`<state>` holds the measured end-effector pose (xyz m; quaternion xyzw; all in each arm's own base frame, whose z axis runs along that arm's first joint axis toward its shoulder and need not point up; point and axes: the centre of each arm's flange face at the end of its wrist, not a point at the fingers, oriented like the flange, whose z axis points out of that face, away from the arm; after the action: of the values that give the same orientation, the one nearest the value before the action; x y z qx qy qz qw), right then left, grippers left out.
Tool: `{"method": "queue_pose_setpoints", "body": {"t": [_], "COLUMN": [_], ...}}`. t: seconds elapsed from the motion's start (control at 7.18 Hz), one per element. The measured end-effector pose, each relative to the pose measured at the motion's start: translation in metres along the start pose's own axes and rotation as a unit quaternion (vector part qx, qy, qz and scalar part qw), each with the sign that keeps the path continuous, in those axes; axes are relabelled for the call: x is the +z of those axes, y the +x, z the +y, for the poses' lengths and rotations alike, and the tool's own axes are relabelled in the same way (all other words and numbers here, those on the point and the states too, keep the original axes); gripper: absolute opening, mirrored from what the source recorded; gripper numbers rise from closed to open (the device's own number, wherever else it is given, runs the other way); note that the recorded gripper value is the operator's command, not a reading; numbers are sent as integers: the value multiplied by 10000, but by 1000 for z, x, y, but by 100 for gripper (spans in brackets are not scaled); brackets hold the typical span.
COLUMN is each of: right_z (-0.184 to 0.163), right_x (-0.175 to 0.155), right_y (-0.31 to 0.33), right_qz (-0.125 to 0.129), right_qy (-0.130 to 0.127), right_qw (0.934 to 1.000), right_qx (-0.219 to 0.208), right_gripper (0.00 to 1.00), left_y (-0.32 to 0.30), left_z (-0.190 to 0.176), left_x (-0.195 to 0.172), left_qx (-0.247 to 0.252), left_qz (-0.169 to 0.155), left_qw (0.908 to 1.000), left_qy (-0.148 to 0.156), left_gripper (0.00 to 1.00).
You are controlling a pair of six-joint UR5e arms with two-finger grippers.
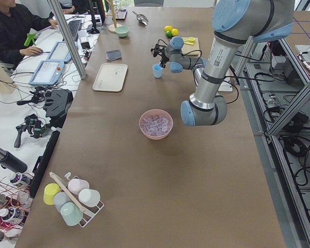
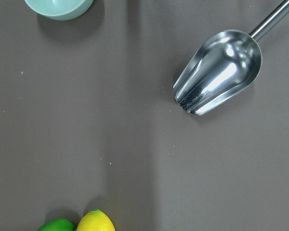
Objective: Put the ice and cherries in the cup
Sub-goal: 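Open the left gripper to drop the ice cube into the cup, then move the left gripper back over the ice bowl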
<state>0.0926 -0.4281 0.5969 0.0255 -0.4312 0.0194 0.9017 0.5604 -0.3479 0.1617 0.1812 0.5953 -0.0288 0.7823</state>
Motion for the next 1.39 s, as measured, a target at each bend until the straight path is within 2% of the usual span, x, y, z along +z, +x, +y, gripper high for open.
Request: {"method": "queue_pose_setpoints", "body": {"t": [0.14,0.28,0.56,0.84,1.11,1.39], "right_z": [0,0,0,0,-2,-2], "right_x": [0,0,0,-1,-2,-4], "right_y": [0,-2,-4,-5,-7,-9], "right_qz": [-18,-83,-208,-228,-225,-228], "right_qy": [1,6,13,23,78,118], "right_qw": [10000,10000,9998,9997,9997,9996], "right_qx": [0,-1,-1,-21,-96,-149], "right_gripper": [100,100,100,100,100,100], "left_y": [0,-1,-2,-16,-62,-125], "left_z": [-2,-4,-7,-33,-89,-122], "left_x": [0,2,3,-14,-67,-136], "left_qx": [-5,-8,-14,-31,81,215], "left_qz": [-10,-41,-75,-74,-152,-306], "left_qw": [10000,10000,9998,9998,9998,9991], "left_qy": [16,57,161,198,-57,-198], "left_gripper": [82,95,96,96,97,97]}}
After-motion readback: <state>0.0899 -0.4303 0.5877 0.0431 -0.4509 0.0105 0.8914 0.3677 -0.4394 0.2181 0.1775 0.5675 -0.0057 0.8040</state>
